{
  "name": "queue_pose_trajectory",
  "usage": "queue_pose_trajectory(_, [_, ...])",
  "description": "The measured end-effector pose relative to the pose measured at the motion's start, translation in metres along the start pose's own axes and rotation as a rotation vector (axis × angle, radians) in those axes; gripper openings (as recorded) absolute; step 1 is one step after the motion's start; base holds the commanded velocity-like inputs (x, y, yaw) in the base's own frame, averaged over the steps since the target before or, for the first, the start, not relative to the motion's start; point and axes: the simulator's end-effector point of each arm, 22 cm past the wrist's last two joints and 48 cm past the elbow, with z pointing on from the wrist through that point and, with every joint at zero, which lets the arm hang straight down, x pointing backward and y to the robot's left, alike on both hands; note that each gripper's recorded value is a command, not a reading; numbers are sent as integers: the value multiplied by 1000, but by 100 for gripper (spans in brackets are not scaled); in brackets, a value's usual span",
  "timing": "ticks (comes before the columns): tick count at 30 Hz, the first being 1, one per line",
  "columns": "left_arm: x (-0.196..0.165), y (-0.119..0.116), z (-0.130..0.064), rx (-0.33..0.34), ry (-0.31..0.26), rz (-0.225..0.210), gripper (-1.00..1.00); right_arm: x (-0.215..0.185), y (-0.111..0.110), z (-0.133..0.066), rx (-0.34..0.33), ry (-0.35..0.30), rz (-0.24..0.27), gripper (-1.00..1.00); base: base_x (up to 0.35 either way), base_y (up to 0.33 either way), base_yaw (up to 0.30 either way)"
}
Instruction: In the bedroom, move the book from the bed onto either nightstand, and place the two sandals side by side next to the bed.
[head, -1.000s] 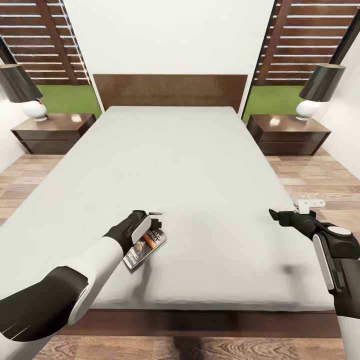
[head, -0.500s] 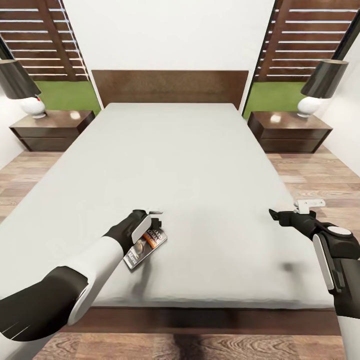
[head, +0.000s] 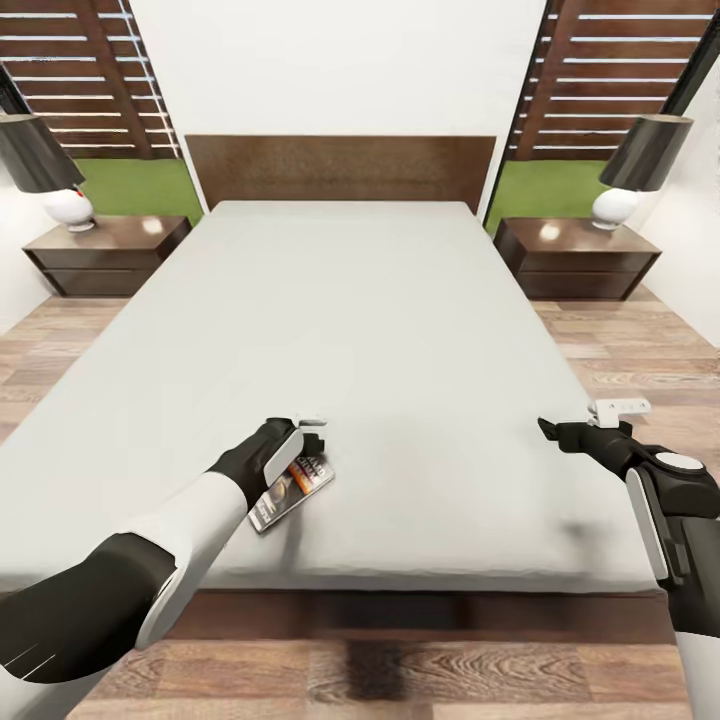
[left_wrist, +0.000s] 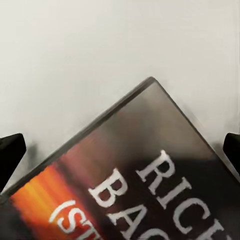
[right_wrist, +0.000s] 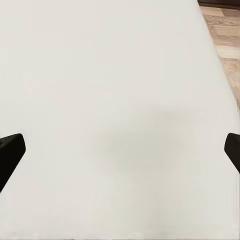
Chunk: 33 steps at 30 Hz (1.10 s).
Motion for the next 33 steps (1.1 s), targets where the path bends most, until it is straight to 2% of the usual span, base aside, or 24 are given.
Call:
queue_pose_trajectory(11, [1,1,-1,-1,1,0,100,0,0,-1,1,-1,0,100,-304,0,0])
queue_pose_trajectory(33, [0,0,0,0,-2,2,100,0,0,0,0,0,0,100,-14,0,0])
